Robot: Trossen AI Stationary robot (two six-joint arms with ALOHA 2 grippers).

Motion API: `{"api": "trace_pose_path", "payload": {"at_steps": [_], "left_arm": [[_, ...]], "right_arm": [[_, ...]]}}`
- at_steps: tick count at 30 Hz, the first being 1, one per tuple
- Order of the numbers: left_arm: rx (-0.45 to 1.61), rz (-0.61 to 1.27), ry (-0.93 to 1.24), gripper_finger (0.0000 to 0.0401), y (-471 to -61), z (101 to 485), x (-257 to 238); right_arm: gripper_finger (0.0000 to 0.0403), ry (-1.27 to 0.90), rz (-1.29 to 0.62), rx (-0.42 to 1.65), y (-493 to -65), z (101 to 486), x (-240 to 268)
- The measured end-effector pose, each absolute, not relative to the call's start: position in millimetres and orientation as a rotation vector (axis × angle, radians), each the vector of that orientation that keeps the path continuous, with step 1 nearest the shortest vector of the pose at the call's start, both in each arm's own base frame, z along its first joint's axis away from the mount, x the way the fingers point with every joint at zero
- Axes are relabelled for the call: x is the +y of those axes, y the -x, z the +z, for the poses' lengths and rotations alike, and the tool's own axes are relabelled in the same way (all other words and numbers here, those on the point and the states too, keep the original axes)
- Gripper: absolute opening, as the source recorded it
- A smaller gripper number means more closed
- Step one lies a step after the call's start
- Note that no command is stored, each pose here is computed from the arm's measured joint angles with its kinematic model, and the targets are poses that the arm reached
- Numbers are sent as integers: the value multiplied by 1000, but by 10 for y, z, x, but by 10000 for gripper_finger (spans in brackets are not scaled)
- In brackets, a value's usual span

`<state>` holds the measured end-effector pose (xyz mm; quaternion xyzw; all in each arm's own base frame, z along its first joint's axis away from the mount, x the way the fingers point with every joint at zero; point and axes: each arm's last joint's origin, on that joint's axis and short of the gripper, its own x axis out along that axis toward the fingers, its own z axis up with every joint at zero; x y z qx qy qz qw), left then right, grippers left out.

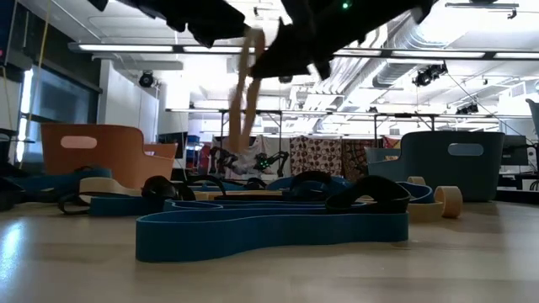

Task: Sort rubber bands into baskets
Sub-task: Put the white rubber band into the blue bin

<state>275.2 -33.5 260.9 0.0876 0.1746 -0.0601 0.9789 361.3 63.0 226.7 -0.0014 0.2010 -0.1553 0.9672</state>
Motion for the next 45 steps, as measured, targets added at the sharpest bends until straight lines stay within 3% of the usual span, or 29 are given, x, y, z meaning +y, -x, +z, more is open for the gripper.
{"api": "trace_pose_path", "payload": {"at_steps": [9, 21, 33, 45], "left_arm": [[197, -127, -90, 156, -2567, 2442, -260], [123, -126, -38, 155, -2299, 2372, -182], [104, -101, -29, 154, -2161, 2400, -123], [198, -97, -31, 154, -2123, 2328, -121]], "right_arm": [[1, 30, -517, 485, -3190, 2651, 430], [0, 48, -939, 619, -2380, 3021, -132], [0, -9, -1257, 878, -2020, 2883, -725], [0, -209, -1277, 1059, -1781, 2270, -1068]]}}
